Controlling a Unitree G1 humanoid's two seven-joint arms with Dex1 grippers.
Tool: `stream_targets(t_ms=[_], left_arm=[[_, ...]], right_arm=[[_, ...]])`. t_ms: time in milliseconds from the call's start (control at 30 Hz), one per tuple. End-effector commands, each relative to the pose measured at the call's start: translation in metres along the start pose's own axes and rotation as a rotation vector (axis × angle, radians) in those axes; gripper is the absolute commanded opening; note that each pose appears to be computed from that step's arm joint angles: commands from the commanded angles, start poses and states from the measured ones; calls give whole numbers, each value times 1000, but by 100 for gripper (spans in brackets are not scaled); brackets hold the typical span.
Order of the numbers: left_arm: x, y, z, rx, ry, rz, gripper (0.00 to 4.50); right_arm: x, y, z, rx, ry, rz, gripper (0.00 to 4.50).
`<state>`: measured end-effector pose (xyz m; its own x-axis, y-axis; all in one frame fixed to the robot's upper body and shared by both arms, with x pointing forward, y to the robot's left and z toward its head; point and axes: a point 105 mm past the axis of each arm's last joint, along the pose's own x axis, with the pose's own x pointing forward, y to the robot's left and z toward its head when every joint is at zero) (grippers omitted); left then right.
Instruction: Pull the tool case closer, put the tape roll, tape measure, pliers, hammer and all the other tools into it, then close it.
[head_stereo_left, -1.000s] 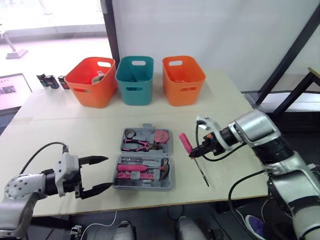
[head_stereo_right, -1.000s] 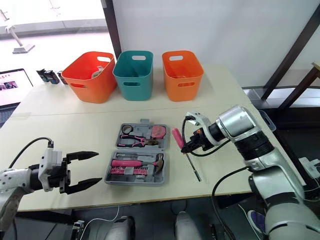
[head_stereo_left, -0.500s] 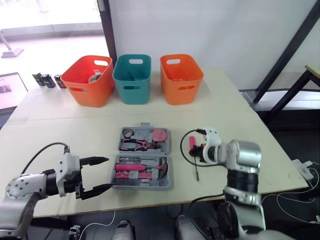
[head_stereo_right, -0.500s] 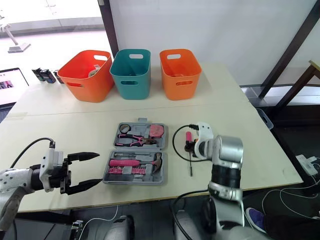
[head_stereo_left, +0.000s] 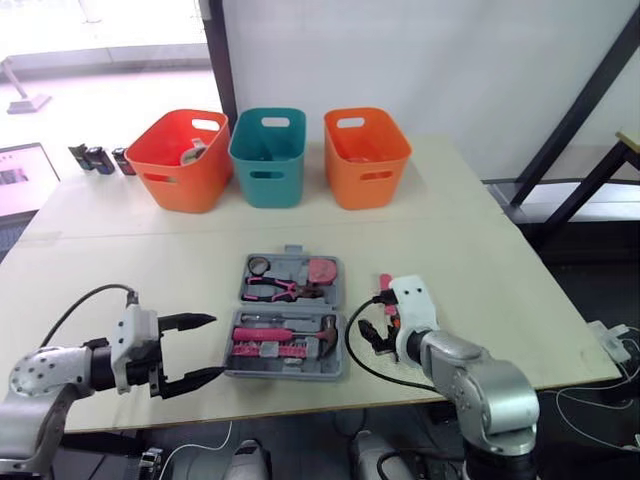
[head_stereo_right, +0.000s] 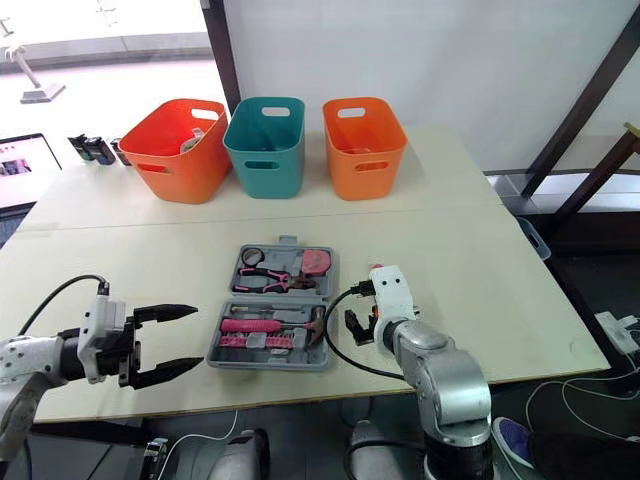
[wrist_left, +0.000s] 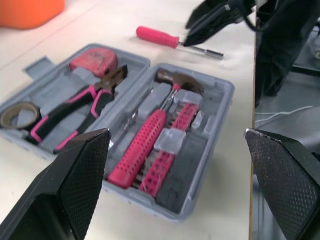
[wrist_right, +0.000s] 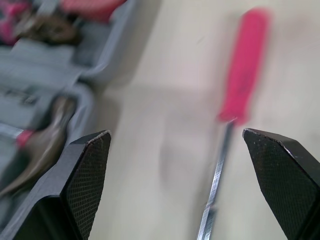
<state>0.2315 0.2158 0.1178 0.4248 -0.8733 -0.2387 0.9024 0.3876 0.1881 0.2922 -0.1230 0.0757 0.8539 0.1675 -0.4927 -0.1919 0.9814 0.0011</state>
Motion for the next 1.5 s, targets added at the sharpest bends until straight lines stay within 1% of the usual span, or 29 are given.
stream_targets(t_ms=[33, 100, 267, 333, 467, 500, 567, 700, 767, 800, 1000, 1067, 1167, 1267, 1333, 1400, 1500], left_arm=[[-2, 3, 6, 20, 1, -7, 450], [-3, 4, 6, 22, 3, -7, 450], [-4, 6, 7, 27, 7, -10, 450], [-4, 7, 8, 30, 8, -11, 450], [-6, 8, 9, 33, 11, -10, 450], [-7, 8, 9, 33, 12, -10, 450], [-7, 8, 8, 33, 14, -8, 450], [-8, 8, 8, 32, 14, -7, 450], [-9, 8, 8, 31, 9, -4, 450], [-9, 8, 9, 29, 5, -2, 450], [-11, 8, 7, 13, -7, 4, 450], [-12, 9, 9, 6, -27, 17, 450], [-15, 16, 15, -32, -78, 59, 450], [-25, 22, 23, -41, -100, 86, 450], [-31, 23, 26, -46, -107, 88, 450], [-39, 23, 24, -56, -95, 81, 450], [-49, 21, 15, -63, -49, 57, 450]], right_arm=[[7, -7, 7, 10, -113, -69, 446], [12, -6, 3, 15, -135, -77, 446], [27, -7, -21, 51, -111, -111, 446], [31, -11, -31, 69, -80, -137, 446], [33, -11, -38, 115, -72, -142, 446], [34, -11, -38, 125, -72, -146, 422], [34, -12, -39, 128, -71, -146, 361], [35, -13, -39, 125, -75, -147, 148], [36, -14, -36, 107, -91, -147, 51], [36, -14, -32, 99, -108, -141, 35], [33, -16, -5, 27, -210, -109, 36], [30, -14, 8, -48, -253, -84, 36], [18, -6, 39, -173, -351, -13, 36], [-5, 21, 76, -316, -444, 160, 36], [-19, 47, 86, -421, -446, 328, 36], [-33, 72, 84, -559, -393, 513, 36], [-43, 94, 78, -729, -282, 682, 36]])
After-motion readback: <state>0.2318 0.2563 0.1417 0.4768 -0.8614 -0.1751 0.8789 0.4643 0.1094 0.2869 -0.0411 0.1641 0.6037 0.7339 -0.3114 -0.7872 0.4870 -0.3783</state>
